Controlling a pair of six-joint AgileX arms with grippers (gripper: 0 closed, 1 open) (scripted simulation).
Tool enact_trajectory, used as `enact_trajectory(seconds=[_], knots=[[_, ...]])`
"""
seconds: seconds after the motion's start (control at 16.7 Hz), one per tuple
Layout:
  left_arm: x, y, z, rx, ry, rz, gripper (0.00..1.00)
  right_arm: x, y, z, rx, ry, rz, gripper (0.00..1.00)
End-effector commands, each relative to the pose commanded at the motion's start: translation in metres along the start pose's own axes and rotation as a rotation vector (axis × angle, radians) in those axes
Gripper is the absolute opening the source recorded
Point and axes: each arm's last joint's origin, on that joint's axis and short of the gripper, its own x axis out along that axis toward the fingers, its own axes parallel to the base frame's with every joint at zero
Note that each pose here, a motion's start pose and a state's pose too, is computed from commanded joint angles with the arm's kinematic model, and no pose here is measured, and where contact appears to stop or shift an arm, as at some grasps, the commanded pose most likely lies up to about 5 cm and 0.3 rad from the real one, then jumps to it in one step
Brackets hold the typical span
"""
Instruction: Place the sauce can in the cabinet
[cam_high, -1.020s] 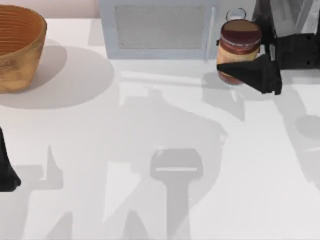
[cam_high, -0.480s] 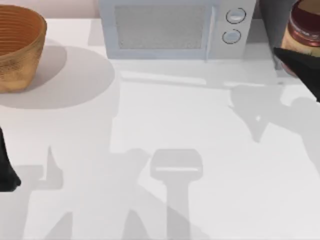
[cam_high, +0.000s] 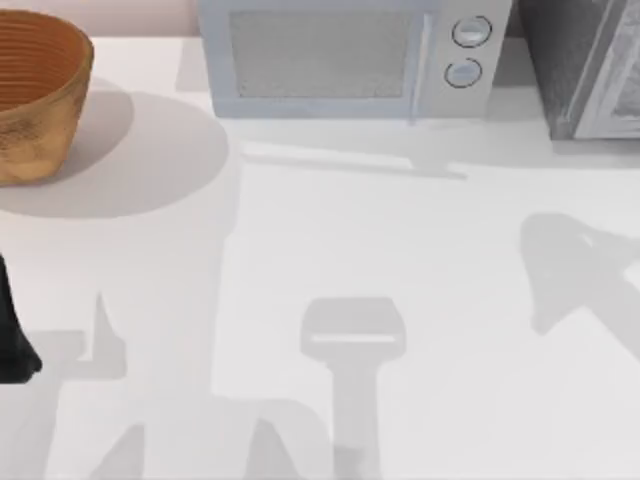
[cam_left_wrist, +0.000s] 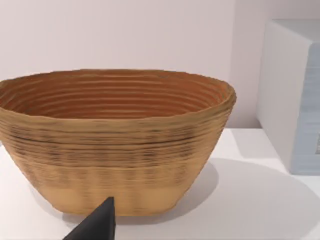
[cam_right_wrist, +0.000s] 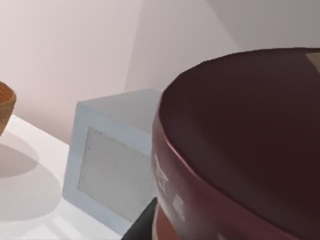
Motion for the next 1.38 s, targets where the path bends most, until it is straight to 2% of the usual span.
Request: enact_trajectory(seconds=[0.18, 0.3, 0.42, 0.54, 0.66, 1.08, 1.2, 1.38], knots=[[0.000, 0.000, 0.000, 0.000, 0.000, 0.000, 1.00, -0.035, 0.018, -0.022, 0.022, -0.031, -0.210, 0.00], [0.000, 0.000, 0.000, 0.000, 0.000, 0.000, 1.00, -0.047, 0.025, -0.048, 0.071, -0.014, -0.339, 0.00], [0.000, 0.000, 0.000, 0.000, 0.000, 0.000, 1.00, -0.054, 0.030, -0.078, 0.131, 0.033, -0.440, 0.00], [0.000, 0.000, 0.000, 0.000, 0.000, 0.000, 1.00, -0.057, 0.033, -0.100, 0.188, 0.084, -0.509, 0.00], [0.000, 0.000, 0.000, 0.000, 0.000, 0.000, 1.00, -0.058, 0.034, -0.111, 0.214, 0.109, -0.541, 0.00], [0.000, 0.000, 0.000, 0.000, 0.000, 0.000, 1.00, -0.057, 0.034, -0.108, 0.216, 0.111, -0.534, 0.00], [0.000, 0.000, 0.000, 0.000, 0.000, 0.000, 1.00, -0.056, 0.032, -0.095, 0.219, 0.114, -0.530, 0.00], [0.000, 0.000, 0.000, 0.000, 0.000, 0.000, 1.00, -0.053, 0.023, -0.057, 0.222, 0.124, -0.530, 0.00]])
